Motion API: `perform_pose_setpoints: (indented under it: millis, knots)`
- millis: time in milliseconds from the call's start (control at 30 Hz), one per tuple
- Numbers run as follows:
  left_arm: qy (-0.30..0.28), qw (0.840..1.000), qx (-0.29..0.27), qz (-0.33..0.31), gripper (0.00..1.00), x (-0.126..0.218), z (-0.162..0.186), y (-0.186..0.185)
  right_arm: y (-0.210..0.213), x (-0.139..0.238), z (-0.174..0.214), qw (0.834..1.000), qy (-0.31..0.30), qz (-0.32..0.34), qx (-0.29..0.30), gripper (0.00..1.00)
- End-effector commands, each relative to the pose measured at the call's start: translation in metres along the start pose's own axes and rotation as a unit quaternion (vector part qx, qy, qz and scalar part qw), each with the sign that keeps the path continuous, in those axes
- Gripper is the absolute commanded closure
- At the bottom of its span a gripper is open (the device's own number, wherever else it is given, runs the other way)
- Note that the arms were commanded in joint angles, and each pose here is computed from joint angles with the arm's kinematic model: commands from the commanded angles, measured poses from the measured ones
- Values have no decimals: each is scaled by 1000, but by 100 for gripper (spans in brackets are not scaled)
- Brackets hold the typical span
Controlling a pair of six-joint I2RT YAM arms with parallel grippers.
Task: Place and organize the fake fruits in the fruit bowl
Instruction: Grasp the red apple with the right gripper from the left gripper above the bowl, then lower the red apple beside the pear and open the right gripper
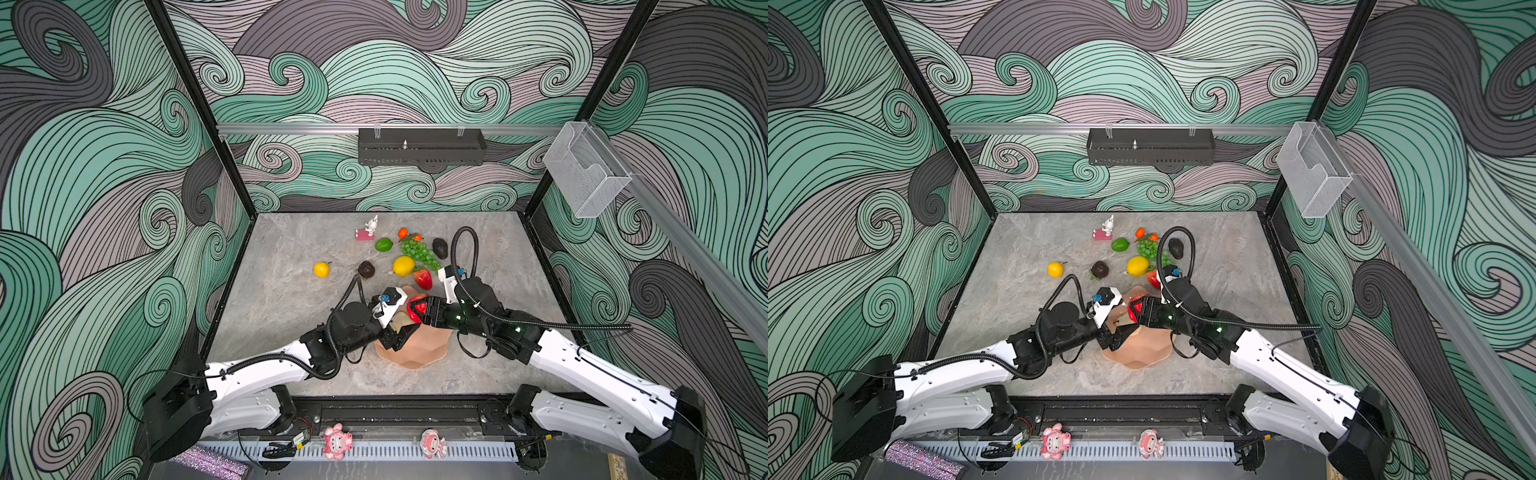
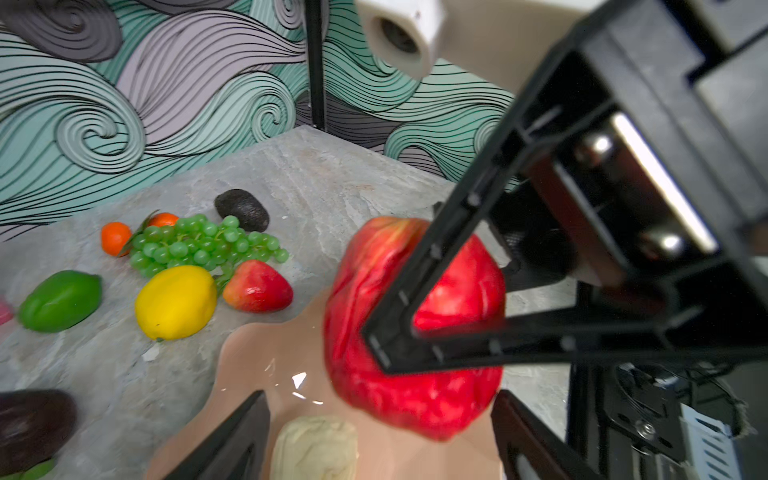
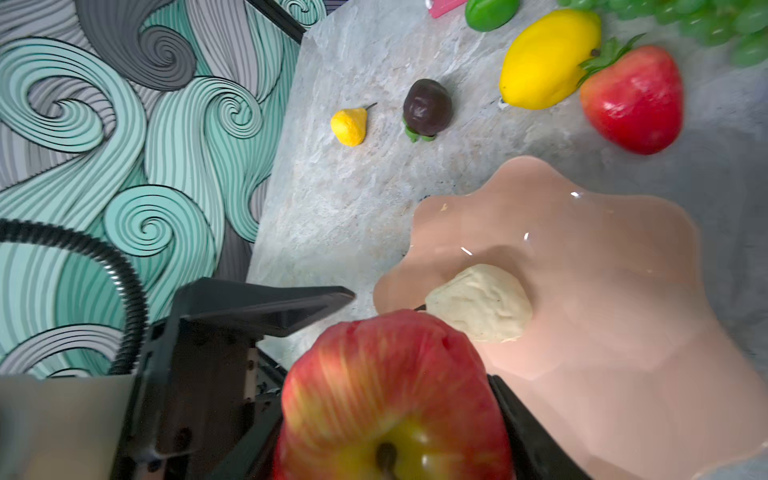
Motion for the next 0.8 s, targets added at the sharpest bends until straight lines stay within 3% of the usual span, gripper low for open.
perform_pose_setpoints:
  millis: [0, 67, 267, 533, 767]
  knots:
    - [-18, 995, 40, -91, 3, 16, -5, 17, -13, -4, -2, 994, -27, 90, 64, 37]
    - [-25, 987, 61, -145, 1, 29, 2, 30, -18, -12, -1, 988, -24, 122, 89, 37]
    - [-14, 969, 94, -228, 1, 55, 24, 60, -27, -38, 5, 975, -10, 173, 136, 36]
    - [-7, 963, 90, -254, 1, 60, 32, 68, -32, -69, 2, 963, 4, 213, 163, 34]
    - [-3, 961, 89, -263, 1, 61, 37, 72, -38, -88, -1, 962, 24, 220, 159, 34]
Point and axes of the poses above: each gripper's point midway between its finger pads, its own x axis back along the fingers, its own y axis along the line the jaws close on, z = x × y, the point moved 8 cm from there along x, back along the fingers, and after that the axes turned 2 degrees about -x, right-handed, at the moved point
